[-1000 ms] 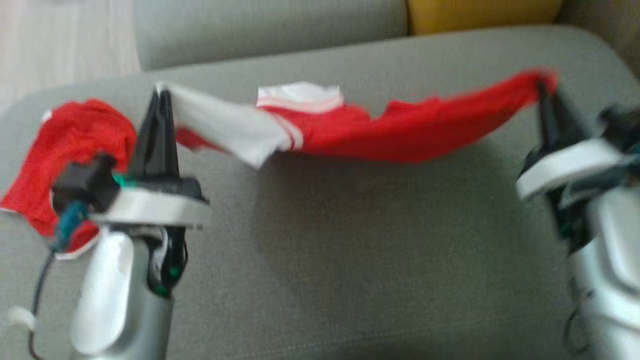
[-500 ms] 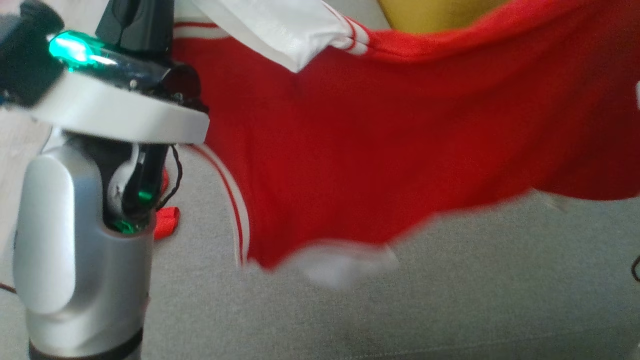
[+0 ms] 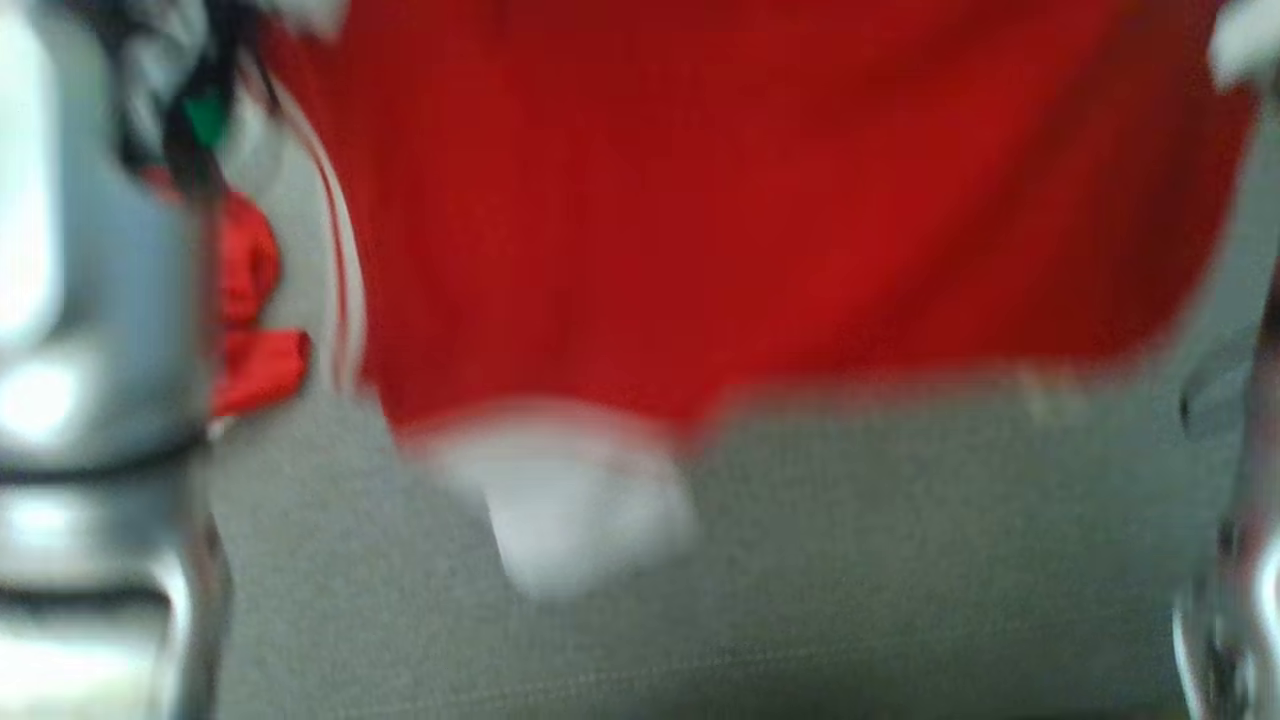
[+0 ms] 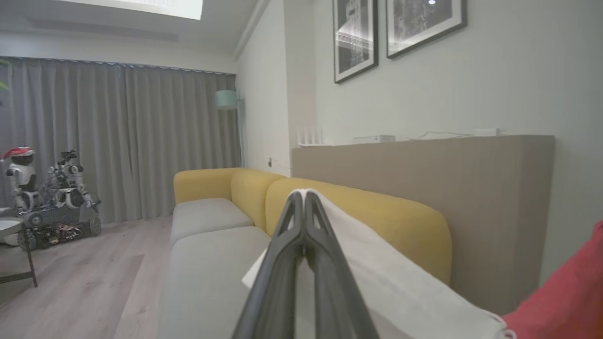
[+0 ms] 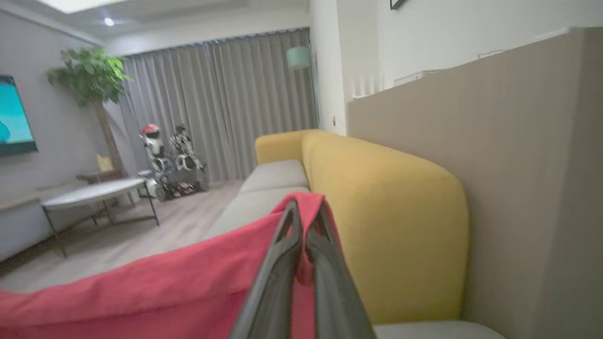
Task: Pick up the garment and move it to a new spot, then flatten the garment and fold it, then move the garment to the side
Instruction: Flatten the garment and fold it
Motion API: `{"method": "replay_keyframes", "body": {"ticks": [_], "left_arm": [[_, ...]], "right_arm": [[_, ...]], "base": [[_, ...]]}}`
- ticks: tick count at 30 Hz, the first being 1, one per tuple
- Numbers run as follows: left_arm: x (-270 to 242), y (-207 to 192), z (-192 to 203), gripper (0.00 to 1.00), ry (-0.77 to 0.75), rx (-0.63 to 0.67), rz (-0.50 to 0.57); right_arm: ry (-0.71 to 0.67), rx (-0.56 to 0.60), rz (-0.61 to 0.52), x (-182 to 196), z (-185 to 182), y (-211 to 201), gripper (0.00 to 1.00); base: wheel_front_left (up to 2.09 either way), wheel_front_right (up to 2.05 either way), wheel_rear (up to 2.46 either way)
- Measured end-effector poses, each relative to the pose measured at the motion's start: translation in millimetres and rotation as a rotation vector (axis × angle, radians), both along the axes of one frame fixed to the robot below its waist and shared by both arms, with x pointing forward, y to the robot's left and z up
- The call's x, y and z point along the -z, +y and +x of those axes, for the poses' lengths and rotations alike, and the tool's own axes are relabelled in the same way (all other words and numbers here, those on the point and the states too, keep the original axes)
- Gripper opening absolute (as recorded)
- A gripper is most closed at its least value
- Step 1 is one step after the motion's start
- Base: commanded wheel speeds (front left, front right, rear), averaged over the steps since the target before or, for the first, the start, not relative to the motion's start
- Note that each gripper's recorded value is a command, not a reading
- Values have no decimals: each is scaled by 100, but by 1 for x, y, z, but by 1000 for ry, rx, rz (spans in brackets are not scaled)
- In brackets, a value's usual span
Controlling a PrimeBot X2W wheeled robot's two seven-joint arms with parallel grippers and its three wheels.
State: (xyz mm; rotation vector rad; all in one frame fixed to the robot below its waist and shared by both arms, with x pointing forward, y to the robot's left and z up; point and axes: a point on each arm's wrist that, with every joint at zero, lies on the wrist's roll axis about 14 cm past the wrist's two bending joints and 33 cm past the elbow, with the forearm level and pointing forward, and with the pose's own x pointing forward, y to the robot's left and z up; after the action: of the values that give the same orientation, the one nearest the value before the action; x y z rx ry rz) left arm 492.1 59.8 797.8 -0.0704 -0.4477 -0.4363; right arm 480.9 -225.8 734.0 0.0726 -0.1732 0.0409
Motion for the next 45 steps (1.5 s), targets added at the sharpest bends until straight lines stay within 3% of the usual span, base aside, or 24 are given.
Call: {"method": "replay_keyframes", "body": {"ticks": [3,8,10,14,19,24,30,34,45], "left_arm": [[-25,6,42,0,-68,-42,-20],[-48,19,98,0,-192,-106,-92],[-30,21,119,0,-173,-117,-110],[39,16,154,0,-36,-123,-66],[106,24,164,0,84,-138,-61],[198,30,153,0,274,-144,-10],[288,29,105,0,488,-121,55],[313,32,82,0,551,-115,79],[376,46,-16,0,739,-69,207]], "right_arm": [[-83,-22,83,-30,45,2,0],[-266,28,87,-62,104,-14,0],[-259,40,97,-42,127,-17,0],[-94,56,177,43,167,-17,0],[84,48,275,126,184,-3,0],[282,37,318,209,167,14,0],[527,12,312,279,118,28,0],[611,3,322,297,96,30,0],[784,-81,204,322,26,40,0]], "base": [[0,0,0],[0,0,0],[0,0,0],[0,0,0],[0,0,0],[0,0,0],[0,0,0],[0,0,0],[0,0,0]]}}
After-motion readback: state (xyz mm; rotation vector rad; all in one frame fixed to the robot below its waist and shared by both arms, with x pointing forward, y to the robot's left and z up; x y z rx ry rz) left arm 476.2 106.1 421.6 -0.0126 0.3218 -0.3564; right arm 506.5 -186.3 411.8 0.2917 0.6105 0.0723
